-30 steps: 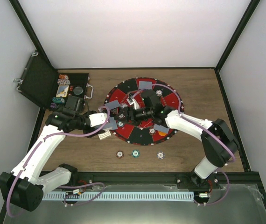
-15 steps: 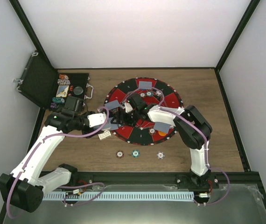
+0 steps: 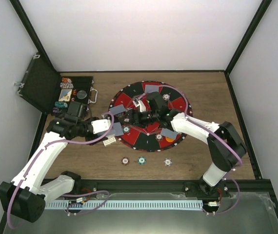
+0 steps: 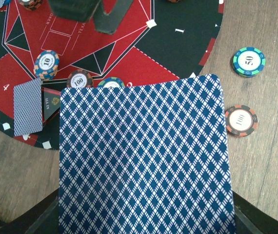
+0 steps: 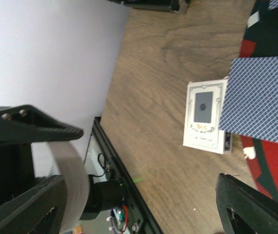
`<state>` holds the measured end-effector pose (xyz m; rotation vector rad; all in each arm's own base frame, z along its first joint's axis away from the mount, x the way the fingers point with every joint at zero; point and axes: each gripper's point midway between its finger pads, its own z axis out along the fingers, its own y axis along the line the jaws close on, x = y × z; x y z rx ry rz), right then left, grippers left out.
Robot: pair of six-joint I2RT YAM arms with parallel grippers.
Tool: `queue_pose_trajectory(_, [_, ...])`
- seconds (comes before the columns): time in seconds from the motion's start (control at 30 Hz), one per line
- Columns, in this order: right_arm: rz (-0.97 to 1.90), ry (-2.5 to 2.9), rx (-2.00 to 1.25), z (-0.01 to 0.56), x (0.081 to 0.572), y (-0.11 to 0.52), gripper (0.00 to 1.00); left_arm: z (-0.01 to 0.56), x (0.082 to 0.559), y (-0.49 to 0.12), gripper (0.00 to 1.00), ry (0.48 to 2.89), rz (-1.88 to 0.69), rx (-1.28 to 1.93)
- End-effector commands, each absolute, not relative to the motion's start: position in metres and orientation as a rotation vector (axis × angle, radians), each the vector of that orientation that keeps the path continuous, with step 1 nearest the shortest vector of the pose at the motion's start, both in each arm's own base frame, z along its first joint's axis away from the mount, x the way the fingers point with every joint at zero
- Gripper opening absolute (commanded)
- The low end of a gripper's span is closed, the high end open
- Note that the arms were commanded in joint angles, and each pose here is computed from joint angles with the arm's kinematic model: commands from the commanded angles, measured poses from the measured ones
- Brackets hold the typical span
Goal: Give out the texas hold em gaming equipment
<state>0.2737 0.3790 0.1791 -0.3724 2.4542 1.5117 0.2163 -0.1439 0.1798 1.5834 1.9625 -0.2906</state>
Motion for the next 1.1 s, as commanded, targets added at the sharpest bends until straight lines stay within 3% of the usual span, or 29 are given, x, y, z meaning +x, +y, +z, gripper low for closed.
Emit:
queue_pose_trajectory(0.0, [1.667, 2.387, -0.395, 0.203, 0.255, 0.378, 0.85, 0.185, 0.217, -0.148, 0.05, 1.917, -0.307, 1.589])
queue_pose_trajectory(0.2, [1.752, 2.352, -0.471, 0.22, 0.241, 0.396, 0.84, 0.187, 0.216, -0.15, 0.05, 1.897, -0.316, 1.588])
queue_pose_trajectory(0.8, [1.857, 2.419, -0.587, 0.196, 0.23, 0.452, 0.77, 0.193, 0.217, -0.152, 0.05, 1.881, -0.325, 1.585])
queue_pose_trajectory(1.07, [1.816, 2.47, -0.496, 0.175, 0.245, 0.424, 0.62, 0.198, 0.218, -0.152, 0.05, 1.874, -0.316, 1.58])
